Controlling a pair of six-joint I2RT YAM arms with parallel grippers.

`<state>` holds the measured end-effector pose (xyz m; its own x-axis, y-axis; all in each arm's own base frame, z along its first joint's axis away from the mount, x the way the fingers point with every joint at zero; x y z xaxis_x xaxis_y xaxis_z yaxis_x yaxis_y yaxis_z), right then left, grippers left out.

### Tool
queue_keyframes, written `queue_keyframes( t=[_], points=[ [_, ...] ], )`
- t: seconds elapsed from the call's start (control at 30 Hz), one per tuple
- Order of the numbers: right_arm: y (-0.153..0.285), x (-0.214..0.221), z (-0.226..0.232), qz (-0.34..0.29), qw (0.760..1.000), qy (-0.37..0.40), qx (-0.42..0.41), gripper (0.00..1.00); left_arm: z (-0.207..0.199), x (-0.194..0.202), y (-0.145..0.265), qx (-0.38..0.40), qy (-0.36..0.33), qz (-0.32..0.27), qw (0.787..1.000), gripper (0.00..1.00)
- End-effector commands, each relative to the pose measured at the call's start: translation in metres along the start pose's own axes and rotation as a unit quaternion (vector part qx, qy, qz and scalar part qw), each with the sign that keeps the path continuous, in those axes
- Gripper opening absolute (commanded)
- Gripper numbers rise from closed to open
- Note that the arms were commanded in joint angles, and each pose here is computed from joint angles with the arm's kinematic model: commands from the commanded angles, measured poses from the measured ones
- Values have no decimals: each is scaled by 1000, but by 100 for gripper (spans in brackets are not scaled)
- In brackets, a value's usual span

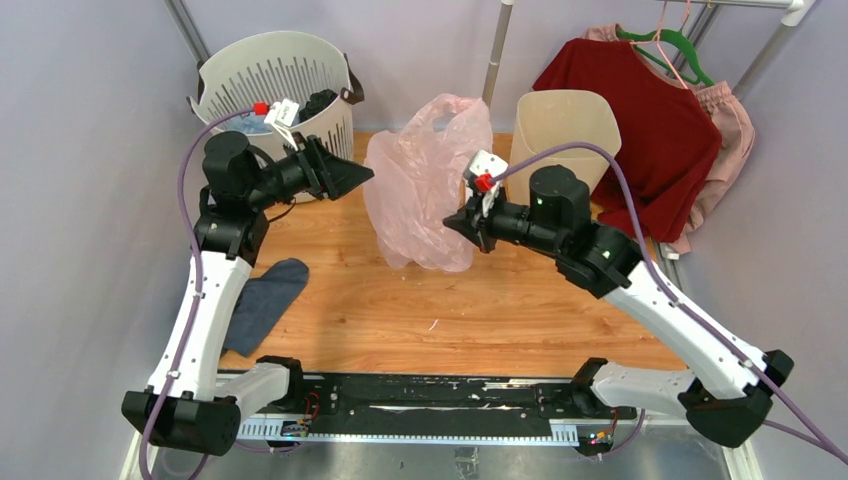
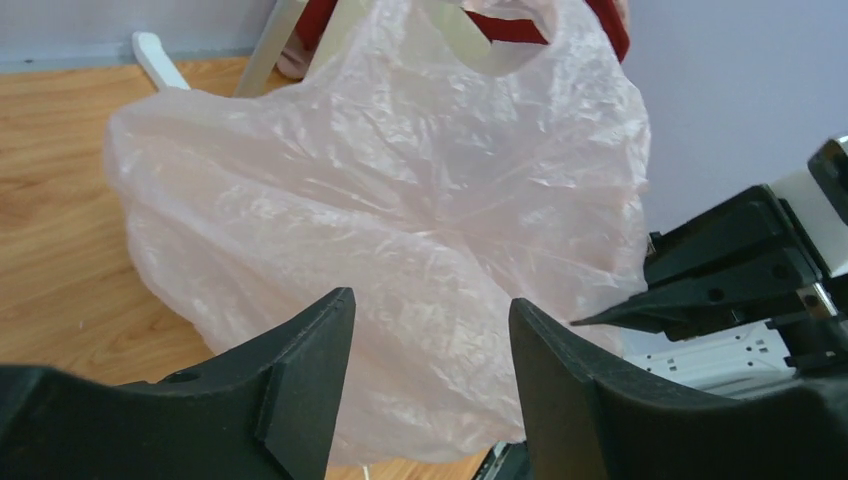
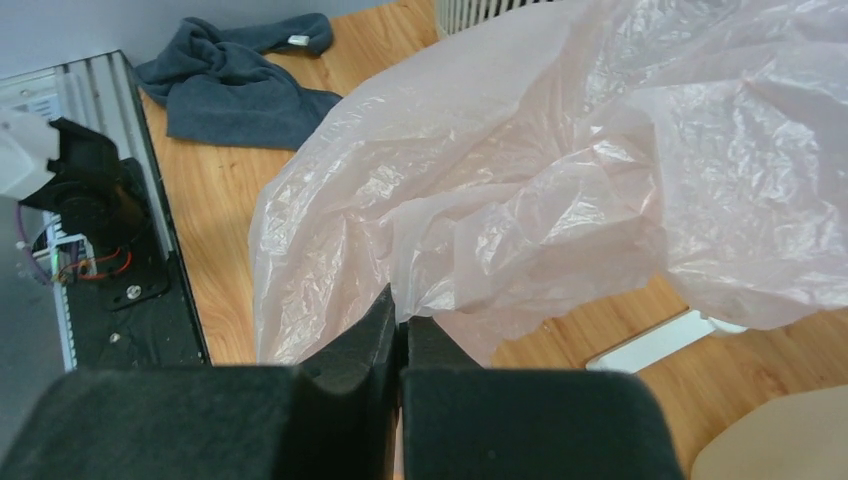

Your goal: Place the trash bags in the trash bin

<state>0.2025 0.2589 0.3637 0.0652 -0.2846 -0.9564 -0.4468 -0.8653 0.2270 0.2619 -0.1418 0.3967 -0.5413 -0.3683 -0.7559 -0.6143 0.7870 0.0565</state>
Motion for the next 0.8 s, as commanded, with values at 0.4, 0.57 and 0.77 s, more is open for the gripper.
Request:
queue_keyframes(
  t=[0.4,0.57,0.77],
  points=[
    [97,-14,87,-44,976,28,-210,0,-4,-13,-27,142,-74,29,987,73],
    [120,-17,99,-61,970,21,-235,0,-12,1,-25,179,-81,64,978,74],
    [127,-19,103,-66,966,20,-249,0,-41,23,-25,236,-76,109,963,75]
  ],
)
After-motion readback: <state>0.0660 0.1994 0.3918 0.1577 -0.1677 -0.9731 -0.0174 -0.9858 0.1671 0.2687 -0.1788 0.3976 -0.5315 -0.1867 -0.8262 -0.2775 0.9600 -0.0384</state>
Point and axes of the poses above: each gripper's point midway between its finger pads, its own y axis back along the fingers, its own z axis along the line the jaws close on, x = y × z, the point moved 4 cm from there along y, back along the fingers, and after that the axes turned 7 degrees about y, right-handed, at the moved point
